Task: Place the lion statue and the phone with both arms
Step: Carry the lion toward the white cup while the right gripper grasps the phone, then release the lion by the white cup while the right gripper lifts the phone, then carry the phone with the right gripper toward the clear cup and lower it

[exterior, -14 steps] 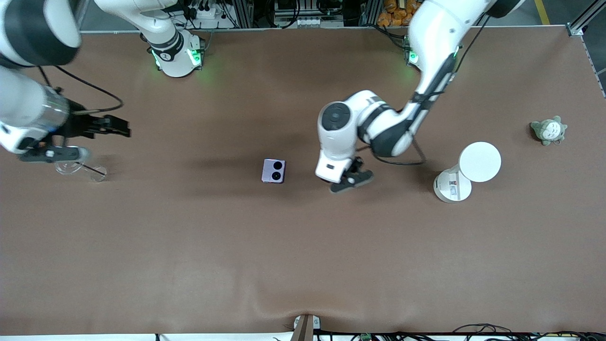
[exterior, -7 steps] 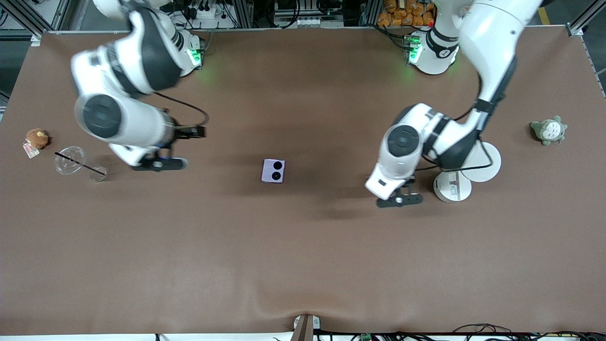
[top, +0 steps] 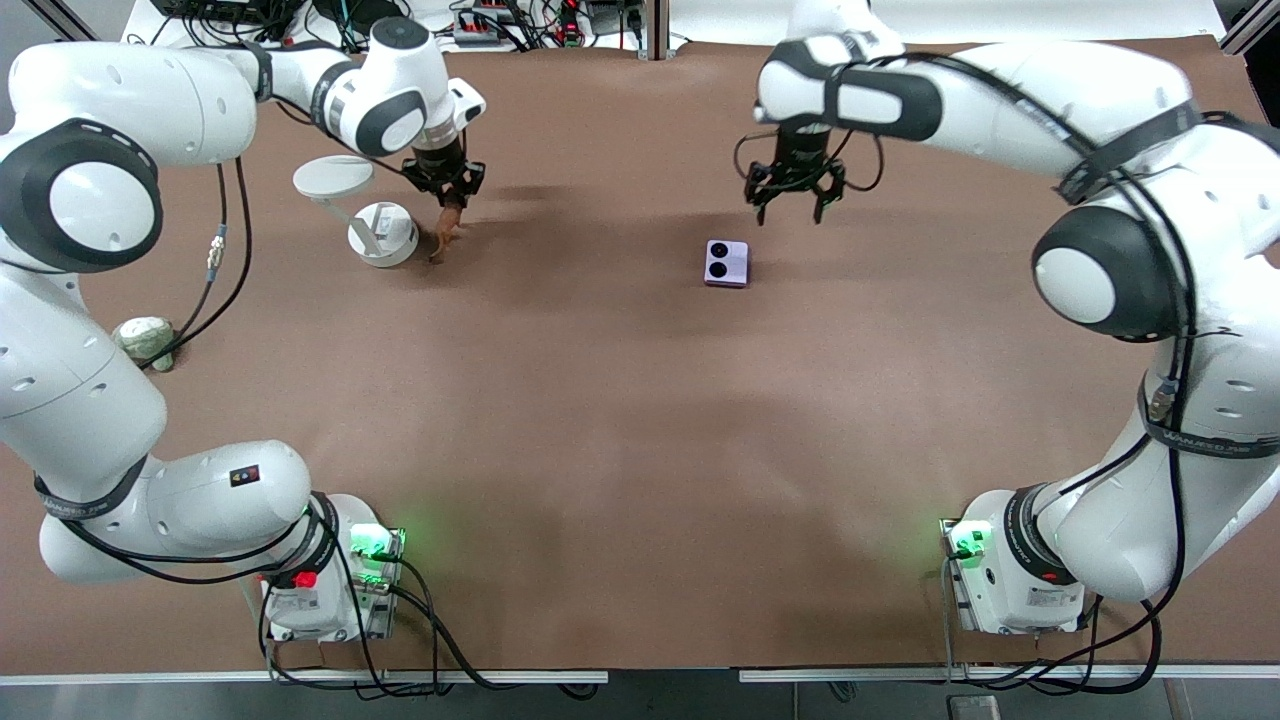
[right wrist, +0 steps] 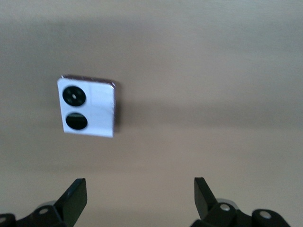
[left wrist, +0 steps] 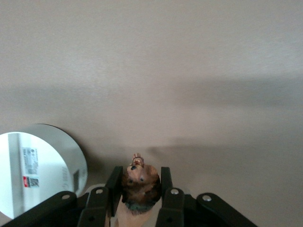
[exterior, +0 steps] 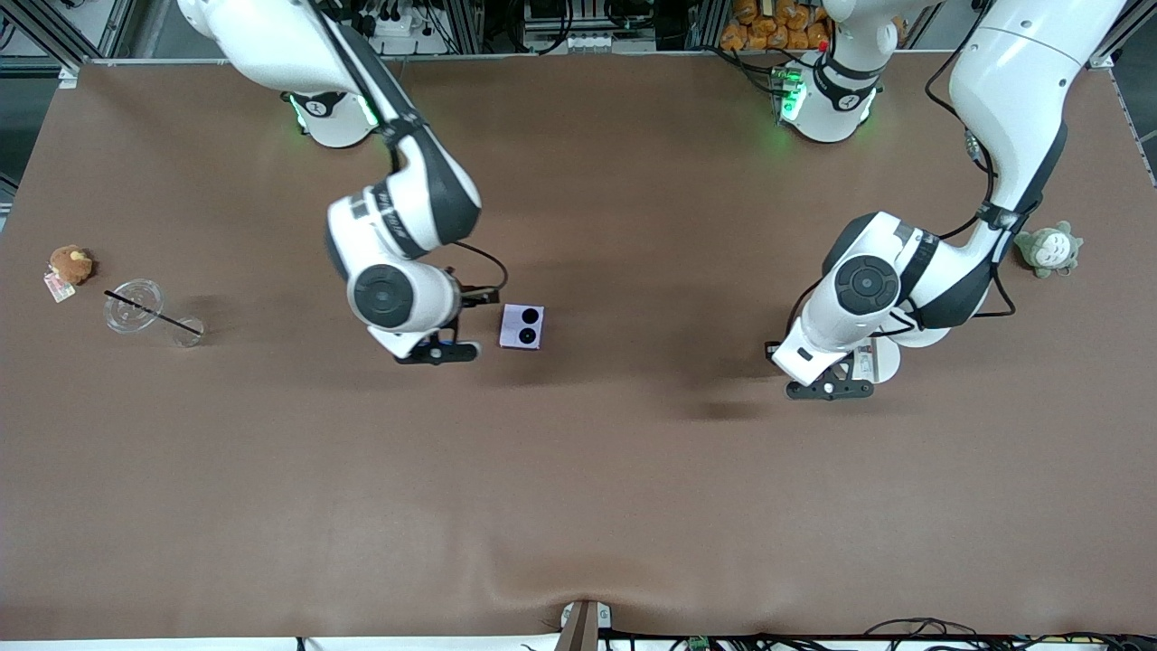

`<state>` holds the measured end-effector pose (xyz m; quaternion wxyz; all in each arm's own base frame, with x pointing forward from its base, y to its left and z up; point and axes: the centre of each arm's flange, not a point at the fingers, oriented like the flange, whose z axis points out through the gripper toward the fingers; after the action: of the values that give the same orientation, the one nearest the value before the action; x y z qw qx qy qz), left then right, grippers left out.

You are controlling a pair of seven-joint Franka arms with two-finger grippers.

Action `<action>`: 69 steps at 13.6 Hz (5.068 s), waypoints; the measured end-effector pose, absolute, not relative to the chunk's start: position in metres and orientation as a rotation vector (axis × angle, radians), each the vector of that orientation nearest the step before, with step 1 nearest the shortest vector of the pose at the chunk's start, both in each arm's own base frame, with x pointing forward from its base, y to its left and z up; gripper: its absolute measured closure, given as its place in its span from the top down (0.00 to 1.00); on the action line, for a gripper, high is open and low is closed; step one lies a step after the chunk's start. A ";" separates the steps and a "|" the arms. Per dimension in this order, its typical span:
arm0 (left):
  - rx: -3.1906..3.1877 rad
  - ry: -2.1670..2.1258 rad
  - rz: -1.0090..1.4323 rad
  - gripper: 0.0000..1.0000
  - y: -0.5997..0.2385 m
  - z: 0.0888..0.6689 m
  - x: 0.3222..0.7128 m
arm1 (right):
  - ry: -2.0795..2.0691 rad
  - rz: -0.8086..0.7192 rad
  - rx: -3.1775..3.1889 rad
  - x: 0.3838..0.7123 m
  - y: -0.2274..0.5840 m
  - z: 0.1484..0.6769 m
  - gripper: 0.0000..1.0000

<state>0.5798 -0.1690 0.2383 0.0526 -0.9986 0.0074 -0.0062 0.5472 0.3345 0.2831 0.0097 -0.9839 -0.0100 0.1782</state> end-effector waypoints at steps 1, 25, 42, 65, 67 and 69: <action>-3.040 0.022 -0.025 0.37 -0.162 0.233 0.577 | -0.003 0.521 -3.080 0.545 0.345 0.272 1.00; -3.011 -0.243 -0.126 1.00 -0.214 0.522 0.592 | 0.126 0.225 -3.089 0.531 0.396 0.171 0.84; -3.134 -0.172 0.011 1.00 -0.027 0.660 0.551 | -0.078 0.578 -2.979 0.607 0.054 0.267 0.84; -3.102 -0.062 -0.045 1.00 -0.037 0.651 0.488 | -0.024 0.299 -3.005 0.575 -0.145 0.169 0.90; -3.102 -0.064 -0.046 1.00 -0.037 0.652 0.488 | -0.019 0.322 -2.994 0.573 -0.147 0.171 1.00; -3.102 -0.065 -0.048 1.00 -0.036 0.652 0.488 | -0.028 0.396 -2.957 0.575 -0.144 0.181 1.00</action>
<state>0.4876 -0.0365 0.6524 0.0191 -0.9995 -0.0209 -0.0153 0.5751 -0.1441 0.1806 0.0790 -0.9880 -0.0095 0.1322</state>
